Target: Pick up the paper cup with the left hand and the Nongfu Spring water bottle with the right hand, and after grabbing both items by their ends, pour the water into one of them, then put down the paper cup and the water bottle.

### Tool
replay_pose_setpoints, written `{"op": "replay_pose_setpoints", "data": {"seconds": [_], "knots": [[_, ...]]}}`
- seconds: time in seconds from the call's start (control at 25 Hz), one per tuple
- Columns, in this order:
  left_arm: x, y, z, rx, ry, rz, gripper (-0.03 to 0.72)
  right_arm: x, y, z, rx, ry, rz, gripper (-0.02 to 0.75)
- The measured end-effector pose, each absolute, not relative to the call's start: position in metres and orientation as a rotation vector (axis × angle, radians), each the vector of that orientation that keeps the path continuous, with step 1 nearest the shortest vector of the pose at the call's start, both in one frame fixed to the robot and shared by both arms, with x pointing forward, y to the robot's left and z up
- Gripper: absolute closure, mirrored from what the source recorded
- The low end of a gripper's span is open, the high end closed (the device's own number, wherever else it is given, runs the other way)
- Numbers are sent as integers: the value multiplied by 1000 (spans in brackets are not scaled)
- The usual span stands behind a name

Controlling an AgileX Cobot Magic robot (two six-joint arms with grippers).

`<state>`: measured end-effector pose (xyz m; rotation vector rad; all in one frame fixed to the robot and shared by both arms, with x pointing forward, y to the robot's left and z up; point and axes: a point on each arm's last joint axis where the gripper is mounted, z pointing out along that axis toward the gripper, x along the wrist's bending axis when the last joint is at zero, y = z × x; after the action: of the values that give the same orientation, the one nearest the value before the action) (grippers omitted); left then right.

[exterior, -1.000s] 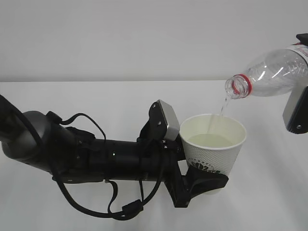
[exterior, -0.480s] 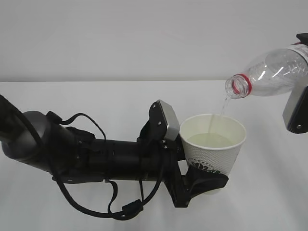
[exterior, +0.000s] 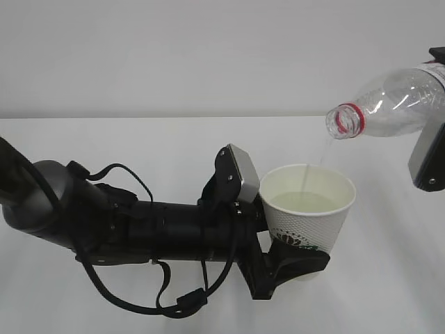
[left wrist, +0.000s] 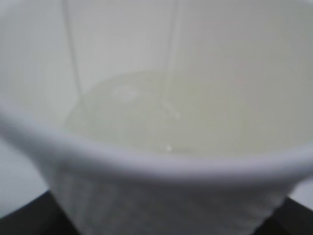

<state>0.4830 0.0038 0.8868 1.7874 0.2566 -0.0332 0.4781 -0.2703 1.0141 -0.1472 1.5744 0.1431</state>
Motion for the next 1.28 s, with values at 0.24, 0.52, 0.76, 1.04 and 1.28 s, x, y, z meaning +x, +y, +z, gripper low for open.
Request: {"op": "replay_pose_setpoints", "data": {"seconds": [0.24,0.52,0.76,1.04,1.28], "knots": [[483,4,887,1786,259,-33,163,478,-270,1014,-82,1580,208,298],[483,4,887,1786,259,-33,163,478,-270,1014,11,1586,298,298],[484,4,887,1783,267,-30,163,478,-270,1014,130,1588,415,298],[485,4,887,1776,281,-25,163,478,-270,1014,298,1580,576,298],[485,4,887,1776,283,-24,164,478,-270,1014,401,1568,676,298]]}}
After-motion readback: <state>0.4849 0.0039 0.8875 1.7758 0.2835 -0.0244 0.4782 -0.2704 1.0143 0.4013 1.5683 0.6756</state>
